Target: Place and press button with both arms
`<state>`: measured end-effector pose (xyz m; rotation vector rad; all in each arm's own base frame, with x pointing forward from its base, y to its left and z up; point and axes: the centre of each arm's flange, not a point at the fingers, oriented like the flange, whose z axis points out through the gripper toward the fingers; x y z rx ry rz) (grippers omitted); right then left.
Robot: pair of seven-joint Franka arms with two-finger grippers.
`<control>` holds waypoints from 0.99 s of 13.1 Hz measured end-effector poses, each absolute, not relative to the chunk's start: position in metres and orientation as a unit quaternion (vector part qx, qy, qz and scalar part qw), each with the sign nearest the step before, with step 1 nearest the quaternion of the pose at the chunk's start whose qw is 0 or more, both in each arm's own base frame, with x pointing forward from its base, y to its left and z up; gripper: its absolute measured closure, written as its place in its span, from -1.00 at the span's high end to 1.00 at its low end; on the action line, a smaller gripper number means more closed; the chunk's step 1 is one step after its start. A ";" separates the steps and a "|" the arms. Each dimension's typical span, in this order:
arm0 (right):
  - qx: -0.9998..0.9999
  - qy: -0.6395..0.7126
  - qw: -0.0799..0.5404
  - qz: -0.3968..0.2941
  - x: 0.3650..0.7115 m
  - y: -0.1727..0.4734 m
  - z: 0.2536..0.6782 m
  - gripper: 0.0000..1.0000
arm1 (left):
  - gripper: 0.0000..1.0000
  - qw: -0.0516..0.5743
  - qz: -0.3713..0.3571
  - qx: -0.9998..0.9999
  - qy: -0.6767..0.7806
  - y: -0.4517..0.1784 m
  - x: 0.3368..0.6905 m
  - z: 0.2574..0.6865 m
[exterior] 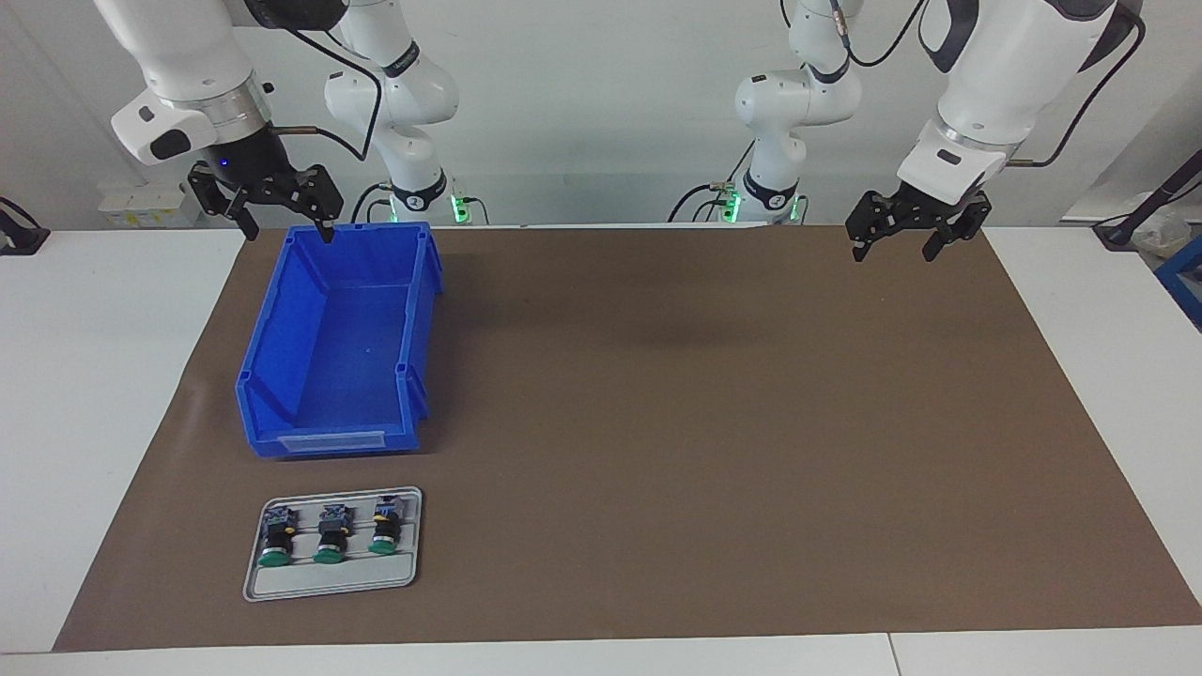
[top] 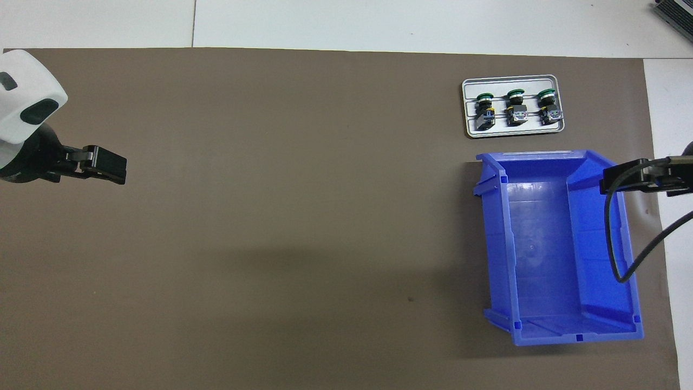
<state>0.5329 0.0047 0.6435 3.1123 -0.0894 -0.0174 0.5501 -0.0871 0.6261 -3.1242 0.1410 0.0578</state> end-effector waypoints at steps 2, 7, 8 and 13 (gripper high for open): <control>0.999 -0.029 0.014 -0.006 0.533 0.005 0.643 1.00 | 1.00 0.007 0.018 -0.999 0.045 -0.087 0.550 0.626; 0.999 -0.032 0.014 -0.006 0.533 0.001 0.643 1.00 | 1.00 0.007 0.018 -0.999 0.045 -0.087 0.550 0.626; 0.999 -0.031 0.014 -0.006 0.533 0.000 0.643 1.00 | 1.00 0.007 0.018 -0.999 0.045 -0.087 0.550 0.626; 1.000 -0.025 0.013 0.006 0.538 -0.004 0.643 0.94 | 1.00 0.007 0.018 -0.999 0.045 -0.087 0.550 0.626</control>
